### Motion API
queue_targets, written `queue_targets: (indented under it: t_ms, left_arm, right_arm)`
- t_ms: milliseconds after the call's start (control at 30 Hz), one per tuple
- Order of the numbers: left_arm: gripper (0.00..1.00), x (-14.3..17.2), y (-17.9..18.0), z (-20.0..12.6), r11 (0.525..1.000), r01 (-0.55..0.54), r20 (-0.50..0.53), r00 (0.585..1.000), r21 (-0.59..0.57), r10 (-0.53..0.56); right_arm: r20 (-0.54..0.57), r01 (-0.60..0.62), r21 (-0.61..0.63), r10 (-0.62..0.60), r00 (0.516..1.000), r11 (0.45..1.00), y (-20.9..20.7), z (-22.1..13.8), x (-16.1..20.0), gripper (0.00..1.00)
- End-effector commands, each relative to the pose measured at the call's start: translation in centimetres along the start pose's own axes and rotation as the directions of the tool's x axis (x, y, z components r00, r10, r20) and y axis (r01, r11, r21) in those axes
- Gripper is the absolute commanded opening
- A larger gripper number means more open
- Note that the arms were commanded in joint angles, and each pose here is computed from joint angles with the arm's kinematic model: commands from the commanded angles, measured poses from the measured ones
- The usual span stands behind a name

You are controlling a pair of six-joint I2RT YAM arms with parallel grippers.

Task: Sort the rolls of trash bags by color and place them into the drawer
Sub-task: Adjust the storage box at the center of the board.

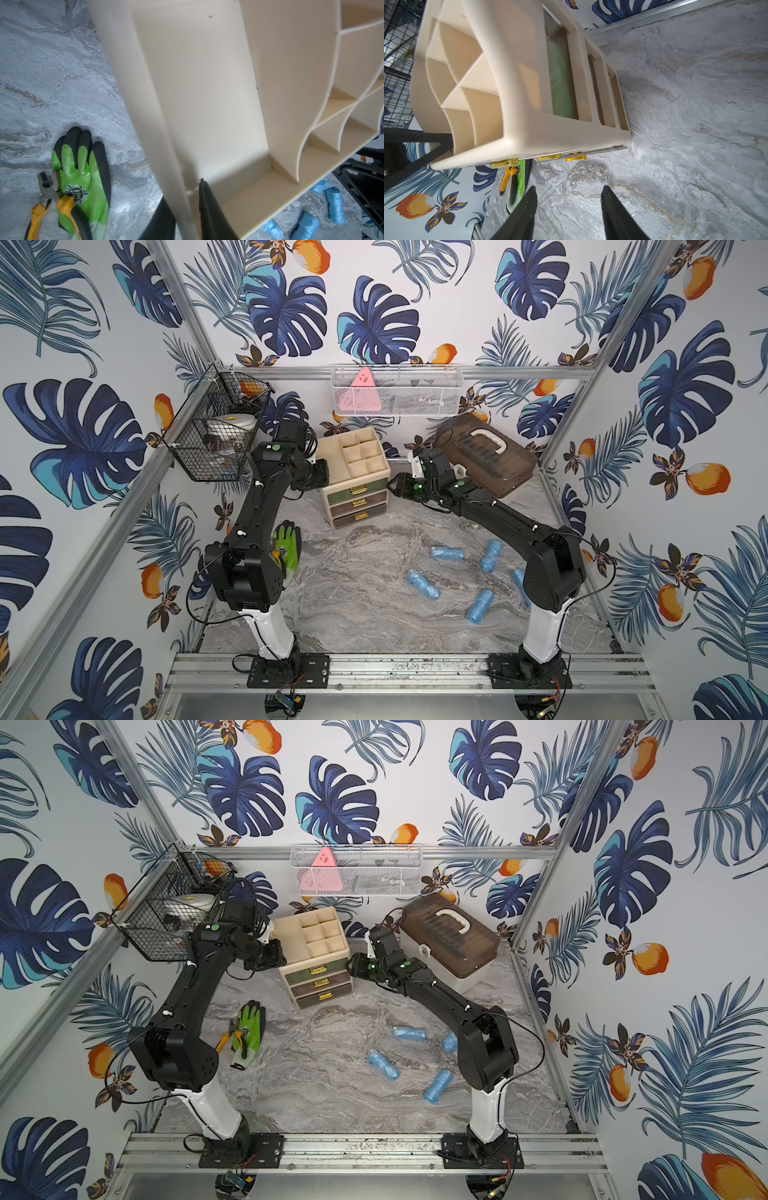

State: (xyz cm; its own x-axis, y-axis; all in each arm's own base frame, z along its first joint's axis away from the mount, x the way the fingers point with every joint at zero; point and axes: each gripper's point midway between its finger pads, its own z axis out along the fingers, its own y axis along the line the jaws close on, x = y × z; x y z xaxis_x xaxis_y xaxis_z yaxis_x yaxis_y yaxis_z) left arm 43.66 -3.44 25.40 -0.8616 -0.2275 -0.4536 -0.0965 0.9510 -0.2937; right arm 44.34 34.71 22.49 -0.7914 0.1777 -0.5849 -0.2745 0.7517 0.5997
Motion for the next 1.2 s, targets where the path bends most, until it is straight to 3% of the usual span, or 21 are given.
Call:
queue_targets:
  t_ms: [0,667,733,933,1167]
  left_arm:
    - [0.24,0.8,-0.9,-0.9,0.999,-0.018,-0.028,0.999,0.046,0.019]
    - [0.27,4.7,-3.5,-3.7,0.979,0.054,-0.105,0.994,0.198,-0.034]
    - [0.33,5.3,-3.4,-4.0,0.979,0.062,-0.103,0.994,0.196,-0.042]
    - [0.65,7.1,-3.0,-5.1,0.979,0.071,-0.080,0.995,0.190,-0.056]
    - [0.82,7.1,-2.4,-8.3,0.989,0.045,0.025,0.999,0.138,-0.049]
  right_arm:
    - [-0.019,0.035,0.006,-0.035,0.999,0.999,0.2,0.2,-0.2,0.52]
    - [0.018,0.038,-0.064,-0.037,0.999,0.997,2.6,-4.7,-0.5,0.51]
    - [0.008,0.035,-0.071,-0.035,0.999,0.997,2.7,-4.8,-0.1,0.51]
    - [-0.013,0.026,-0.073,-0.027,1.000,0.997,2.3,-4.5,0.6,0.51]
    - [-0.039,0.036,-0.069,-0.039,0.998,0.997,2.2,-3.1,0.6,0.50]
